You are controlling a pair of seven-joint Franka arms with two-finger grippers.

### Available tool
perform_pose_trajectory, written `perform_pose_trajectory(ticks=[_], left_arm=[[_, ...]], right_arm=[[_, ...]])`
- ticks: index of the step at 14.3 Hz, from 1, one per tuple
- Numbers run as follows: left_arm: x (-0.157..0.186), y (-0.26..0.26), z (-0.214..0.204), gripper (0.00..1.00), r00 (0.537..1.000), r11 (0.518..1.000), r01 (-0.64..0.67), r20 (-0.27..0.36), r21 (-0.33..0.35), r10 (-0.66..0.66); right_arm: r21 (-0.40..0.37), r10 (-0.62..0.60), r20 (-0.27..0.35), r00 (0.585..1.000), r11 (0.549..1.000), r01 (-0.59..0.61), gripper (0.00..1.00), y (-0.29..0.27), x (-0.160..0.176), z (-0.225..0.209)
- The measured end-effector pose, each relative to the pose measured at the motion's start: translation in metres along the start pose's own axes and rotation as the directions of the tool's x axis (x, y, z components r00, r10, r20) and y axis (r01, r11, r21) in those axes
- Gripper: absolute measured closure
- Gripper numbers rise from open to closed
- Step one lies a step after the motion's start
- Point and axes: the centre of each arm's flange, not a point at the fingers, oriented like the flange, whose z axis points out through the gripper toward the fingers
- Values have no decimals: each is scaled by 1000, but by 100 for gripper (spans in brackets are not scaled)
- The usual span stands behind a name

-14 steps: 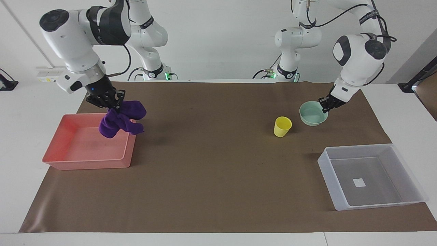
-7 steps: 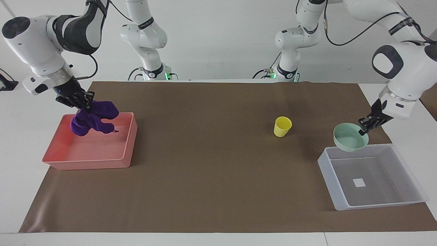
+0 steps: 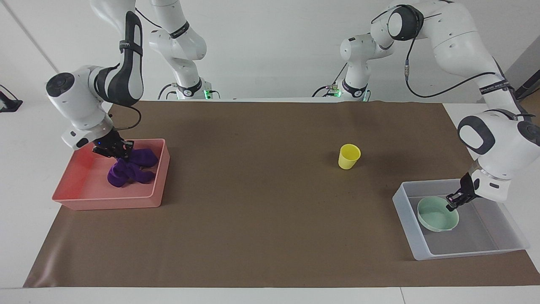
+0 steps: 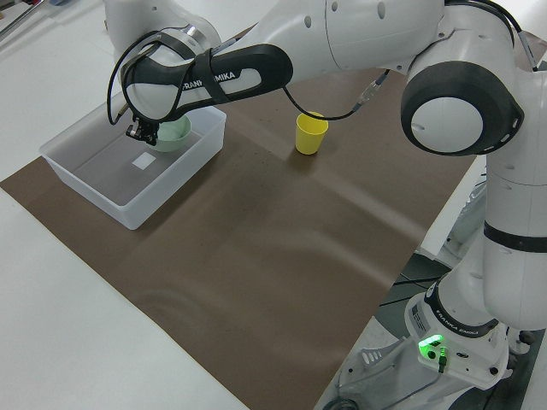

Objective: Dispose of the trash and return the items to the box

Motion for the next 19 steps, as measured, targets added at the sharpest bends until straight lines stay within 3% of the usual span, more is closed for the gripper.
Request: perform_pose_trajectory(ticks=[2,4,6,8,9,10,13,16,19], left_arm=[[-1,-1,2,69,1000,1000,1,-13,0,-1],[5,1,-15,43,999,1000,-2,-37,-2,2],[8,10,-56,19,999,1000,-15,-40,-10,14],[-4,33,-110,1,999,999,-48,0,-18,48],[-20,51,-134,0,996,997,-78,50,-18,79],[-41,74,-149,0,988,995,-98,116,-12,99],[-131,155,-128,0,958,997,-61,283,45,46],[-212,196,-72,0,960,995,-83,274,61,63],[-265,178,-26,5,961,994,-92,268,63,72]], right_arm=[[-2,-49,-3,999,999,49,78,1,2,-1],[-11,-114,-21,993,993,114,53,3,5,-13],[-5,-112,-14,994,994,112,30,1,8,-28],[4,-70,5,998,998,70,11,-10,13,-46],[6,-51,13,999,999,51,2,-21,18,-56],[7,-30,18,999,1000,30,0,-35,24,-67],[4,9,18,1000,1000,-9,0,-77,39,-100],[4,50,47,998,999,-50,0,-115,41,-137],[26,65,48,997,997,-66,0,-143,36,-178]])
